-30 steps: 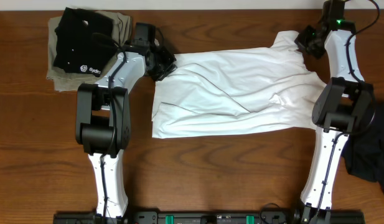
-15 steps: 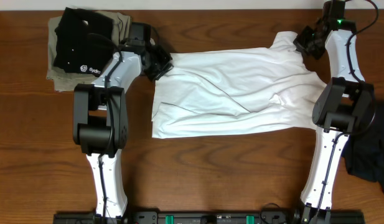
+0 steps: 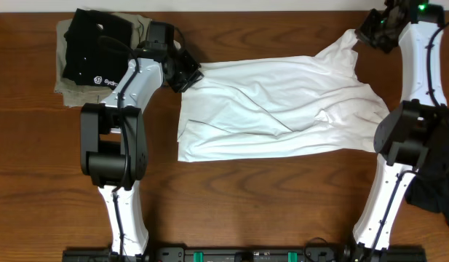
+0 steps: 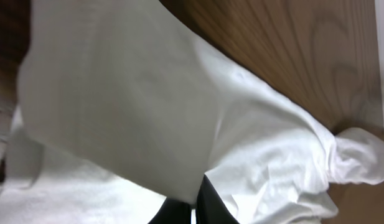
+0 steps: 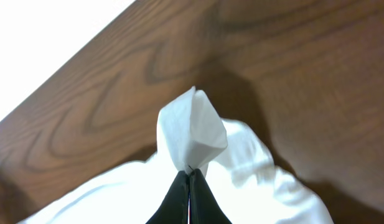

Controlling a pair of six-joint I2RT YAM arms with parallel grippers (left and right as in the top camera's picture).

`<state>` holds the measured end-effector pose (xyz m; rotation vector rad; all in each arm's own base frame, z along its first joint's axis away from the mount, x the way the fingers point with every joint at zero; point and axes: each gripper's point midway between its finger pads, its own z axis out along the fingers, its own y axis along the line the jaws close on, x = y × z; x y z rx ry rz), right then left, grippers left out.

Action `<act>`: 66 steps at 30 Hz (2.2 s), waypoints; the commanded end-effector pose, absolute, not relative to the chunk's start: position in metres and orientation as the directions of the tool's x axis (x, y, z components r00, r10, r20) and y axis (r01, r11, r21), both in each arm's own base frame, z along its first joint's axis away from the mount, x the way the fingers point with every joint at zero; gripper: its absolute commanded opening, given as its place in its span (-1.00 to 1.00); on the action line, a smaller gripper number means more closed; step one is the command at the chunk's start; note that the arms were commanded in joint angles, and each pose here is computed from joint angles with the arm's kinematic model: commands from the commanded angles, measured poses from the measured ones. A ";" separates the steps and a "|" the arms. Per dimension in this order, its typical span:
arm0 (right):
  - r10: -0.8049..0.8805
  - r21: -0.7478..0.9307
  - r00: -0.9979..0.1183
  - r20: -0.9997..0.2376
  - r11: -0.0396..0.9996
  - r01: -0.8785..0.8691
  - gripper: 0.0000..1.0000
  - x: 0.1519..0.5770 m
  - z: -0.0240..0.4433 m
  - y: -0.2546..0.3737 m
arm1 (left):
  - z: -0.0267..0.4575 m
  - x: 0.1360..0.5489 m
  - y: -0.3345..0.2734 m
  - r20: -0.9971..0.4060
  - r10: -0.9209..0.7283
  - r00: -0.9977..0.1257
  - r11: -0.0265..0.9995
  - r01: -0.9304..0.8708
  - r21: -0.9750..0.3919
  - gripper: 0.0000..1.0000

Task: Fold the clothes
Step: 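Pull the sleeve right with the right gripper, stretching the shirt lengthwise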

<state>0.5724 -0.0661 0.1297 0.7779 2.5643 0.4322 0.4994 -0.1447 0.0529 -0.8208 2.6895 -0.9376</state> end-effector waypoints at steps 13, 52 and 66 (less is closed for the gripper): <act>0.513 0.354 -0.824 -0.241 0.837 0.418 -0.98 0.526 0.157 -0.061 | 0.078 0.472 -0.110 0.078 -0.508 -0.858 0.646 -0.439 -0.624 -0.88; 0.443 0.130 -0.886 -0.137 0.895 0.427 -0.97 0.412 0.224 -0.068 | 0.068 0.413 -0.098 0.229 -0.444 -0.866 0.717 -0.497 -0.489 -0.88; 0.381 0.090 -0.906 -0.187 0.925 0.370 -0.97 0.405 0.239 -0.072 | 0.065 0.389 -0.094 0.242 -0.332 -0.912 0.789 -0.409 -0.458 -0.88</act>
